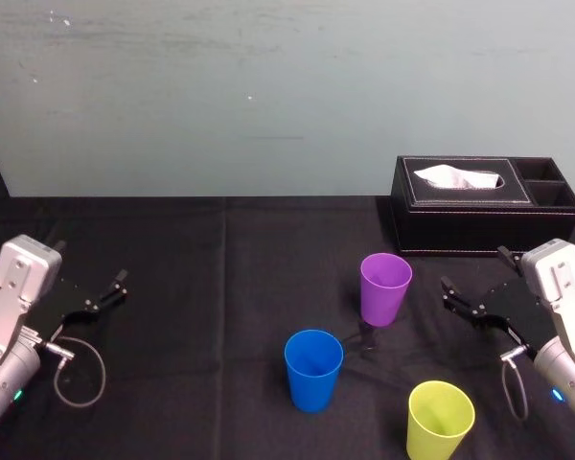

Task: Stack the three plastic cups sequentially using one hand.

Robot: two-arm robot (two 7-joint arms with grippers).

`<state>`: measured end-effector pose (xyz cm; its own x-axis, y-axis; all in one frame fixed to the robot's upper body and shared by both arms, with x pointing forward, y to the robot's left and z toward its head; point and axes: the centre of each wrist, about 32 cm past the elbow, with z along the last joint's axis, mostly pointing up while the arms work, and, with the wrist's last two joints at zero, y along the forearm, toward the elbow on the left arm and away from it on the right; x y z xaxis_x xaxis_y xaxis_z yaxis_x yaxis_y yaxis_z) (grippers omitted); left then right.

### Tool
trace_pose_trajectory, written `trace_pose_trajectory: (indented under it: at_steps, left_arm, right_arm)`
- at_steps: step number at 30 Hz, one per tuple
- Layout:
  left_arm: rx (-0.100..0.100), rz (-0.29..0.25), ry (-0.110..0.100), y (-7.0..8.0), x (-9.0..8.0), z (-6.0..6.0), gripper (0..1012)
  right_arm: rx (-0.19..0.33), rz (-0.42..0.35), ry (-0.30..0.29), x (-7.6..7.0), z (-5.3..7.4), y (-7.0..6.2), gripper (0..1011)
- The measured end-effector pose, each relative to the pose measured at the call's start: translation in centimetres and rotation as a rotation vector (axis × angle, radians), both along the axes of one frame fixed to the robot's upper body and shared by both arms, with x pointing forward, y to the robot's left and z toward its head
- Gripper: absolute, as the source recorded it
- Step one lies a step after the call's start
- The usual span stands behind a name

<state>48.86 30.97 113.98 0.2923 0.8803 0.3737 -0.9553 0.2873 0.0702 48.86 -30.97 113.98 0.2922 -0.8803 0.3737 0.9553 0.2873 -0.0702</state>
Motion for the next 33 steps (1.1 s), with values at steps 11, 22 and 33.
trace_pose_trajectory:
  at_steps: [11, 22, 33]
  left_arm:
    - [0.000, 0.000, 0.000, 0.0, 0.0, 0.0, 1000]
    - [0.000, 0.000, 0.000, 0.0, 0.0, 0.0, 1000]
    - [0.000, 0.000, 0.000, 0.0, 0.0, 0.0, 1000]
  right_arm:
    - [0.000, 0.000, 0.000, 0.0, 0.0, 0.0, 1000]
    - [-0.008, 0.002, -0.053, -1.4, 1.1, -0.2, 1000]
    - [-0.025, 0.053, -0.029, -4.0, 2.8, -2.6, 1000]
